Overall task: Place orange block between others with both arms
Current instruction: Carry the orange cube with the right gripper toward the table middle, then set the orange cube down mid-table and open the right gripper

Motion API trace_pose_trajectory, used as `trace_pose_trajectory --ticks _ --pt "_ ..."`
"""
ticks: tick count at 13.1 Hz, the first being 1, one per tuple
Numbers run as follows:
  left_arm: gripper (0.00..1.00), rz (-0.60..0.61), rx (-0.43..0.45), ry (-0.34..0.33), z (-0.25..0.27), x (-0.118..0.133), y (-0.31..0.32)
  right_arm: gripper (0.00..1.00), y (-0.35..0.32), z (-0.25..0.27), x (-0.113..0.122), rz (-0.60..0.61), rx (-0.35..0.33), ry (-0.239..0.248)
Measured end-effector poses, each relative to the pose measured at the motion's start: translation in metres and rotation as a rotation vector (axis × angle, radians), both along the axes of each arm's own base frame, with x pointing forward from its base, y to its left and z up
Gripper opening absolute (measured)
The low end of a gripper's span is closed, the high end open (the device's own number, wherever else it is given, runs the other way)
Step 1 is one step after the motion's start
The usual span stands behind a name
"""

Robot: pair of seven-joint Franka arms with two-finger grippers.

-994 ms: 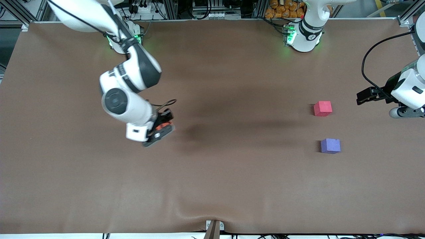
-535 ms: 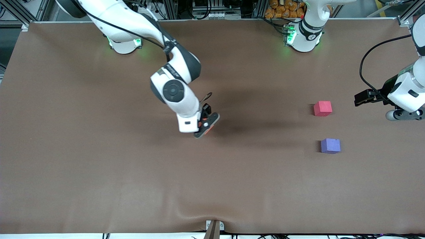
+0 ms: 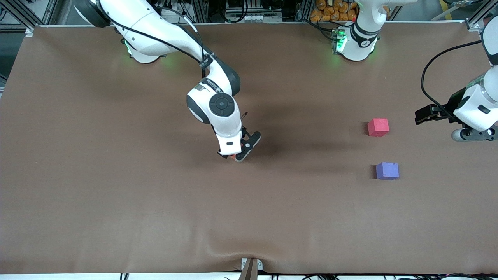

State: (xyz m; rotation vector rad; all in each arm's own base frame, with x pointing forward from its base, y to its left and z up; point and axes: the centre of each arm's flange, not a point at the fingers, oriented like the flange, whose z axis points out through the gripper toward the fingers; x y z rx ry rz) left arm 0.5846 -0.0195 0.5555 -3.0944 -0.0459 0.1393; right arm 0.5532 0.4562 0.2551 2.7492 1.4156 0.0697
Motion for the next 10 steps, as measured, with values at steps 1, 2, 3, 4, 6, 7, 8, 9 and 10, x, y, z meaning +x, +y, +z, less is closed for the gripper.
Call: trace_pose_trajectory --ticks 1,2,3,4,6,7,8,9,10 --pt "1.0 0.0 0.0 0.0 0.0 0.0 0.0 0.55 -0.002 -0.01 0.0 0.042 -0.025 -0.005" --pt "1.0 0.0 0.0 0.0 0.0 0.0 0.0 0.55 -0.004 -0.019 0.001 0.089 -0.042 0.001" --pt "1.0 0.0 0.0 0.0 0.0 0.0 0.0 0.55 -0.006 -0.026 0.001 0.143 -0.052 0.01" --pt "1.0 0.0 0.0 -0.001 0.0 0.0 0.0 0.55 -0.007 -0.032 0.001 0.19 -0.06 0.017" --pt "1.0 -0.002 0.0 -0.001 0.0 0.0 -0.001 0.55 -0.008 -0.039 0.001 0.25 -0.071 0.027" --pt "1.0 -0.003 0.0 -0.001 0.0 0.0 -0.002 0.55 -0.008 -0.042 0.0 0.266 -0.074 0.031" --pt "1.0 -0.003 0.0 -0.001 0.0 0.0 -0.002 0.56 -0.006 -0.046 -0.001 0.271 -0.071 0.03" --pt "1.0 -0.003 0.0 -0.001 0.0 0.0 -0.002 0.59 -0.003 -0.048 -0.002 0.276 -0.064 0.025" --pt "1.0 -0.003 0.0 -0.001 0.0 0.0 -0.002 0.59 0.0 -0.049 -0.003 0.28 -0.058 0.019"
